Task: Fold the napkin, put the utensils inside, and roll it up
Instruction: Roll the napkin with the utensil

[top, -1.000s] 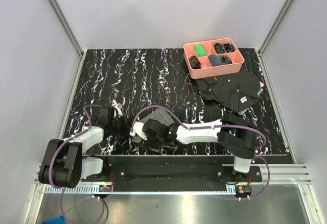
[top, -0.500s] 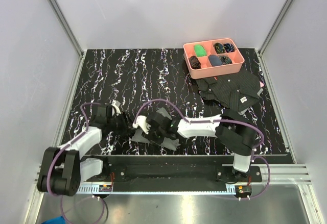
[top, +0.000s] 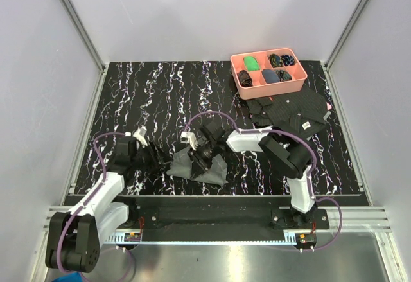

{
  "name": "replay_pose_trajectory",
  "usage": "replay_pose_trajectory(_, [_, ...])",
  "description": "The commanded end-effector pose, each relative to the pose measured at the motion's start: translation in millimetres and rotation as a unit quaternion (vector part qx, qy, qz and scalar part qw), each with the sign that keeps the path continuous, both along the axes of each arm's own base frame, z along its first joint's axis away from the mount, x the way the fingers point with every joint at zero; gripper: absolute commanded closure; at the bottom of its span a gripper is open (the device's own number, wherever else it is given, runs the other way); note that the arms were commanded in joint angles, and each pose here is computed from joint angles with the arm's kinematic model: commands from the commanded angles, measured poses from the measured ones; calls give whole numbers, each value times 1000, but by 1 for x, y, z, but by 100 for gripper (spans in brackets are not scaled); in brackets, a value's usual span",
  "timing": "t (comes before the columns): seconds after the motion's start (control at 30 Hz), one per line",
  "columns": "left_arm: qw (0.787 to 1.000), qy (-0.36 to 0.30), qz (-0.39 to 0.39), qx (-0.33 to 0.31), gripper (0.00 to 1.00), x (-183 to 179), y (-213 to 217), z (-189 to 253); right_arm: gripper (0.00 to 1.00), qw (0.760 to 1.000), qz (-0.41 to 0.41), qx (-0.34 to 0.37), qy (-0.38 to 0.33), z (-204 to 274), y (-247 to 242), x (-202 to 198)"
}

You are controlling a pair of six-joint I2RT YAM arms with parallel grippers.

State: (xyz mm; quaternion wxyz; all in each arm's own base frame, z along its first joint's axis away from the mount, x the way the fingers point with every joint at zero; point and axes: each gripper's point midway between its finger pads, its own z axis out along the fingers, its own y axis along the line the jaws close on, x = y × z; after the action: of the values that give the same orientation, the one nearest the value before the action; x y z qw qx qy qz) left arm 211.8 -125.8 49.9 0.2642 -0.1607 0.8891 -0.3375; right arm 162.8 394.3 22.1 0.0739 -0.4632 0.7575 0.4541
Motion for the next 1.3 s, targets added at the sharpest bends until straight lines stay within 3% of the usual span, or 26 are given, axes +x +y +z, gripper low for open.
replay_pose_trajectory(0.0, [999, -32, -22, -20, 47, 3, -11, 10, 76, 991, 16, 4, 134, -5, -12, -16])
replay_pose_trajectory(0.47, [998, -19, -49, -33, 48, -7, -23, 0, 76, 973, -19, 12, 229, -24, -19, 13])
replay_pose_trajectory(1.03, [997, -26, -57, -35, 48, -5, -26, -2, 76, 965, -37, 1, 259, -38, -19, 22])
replay_pose_trajectory(1.27, [997, -22, -58, -38, 75, -5, -28, -2, 74, 967, -45, -4, 250, -38, -17, 27])
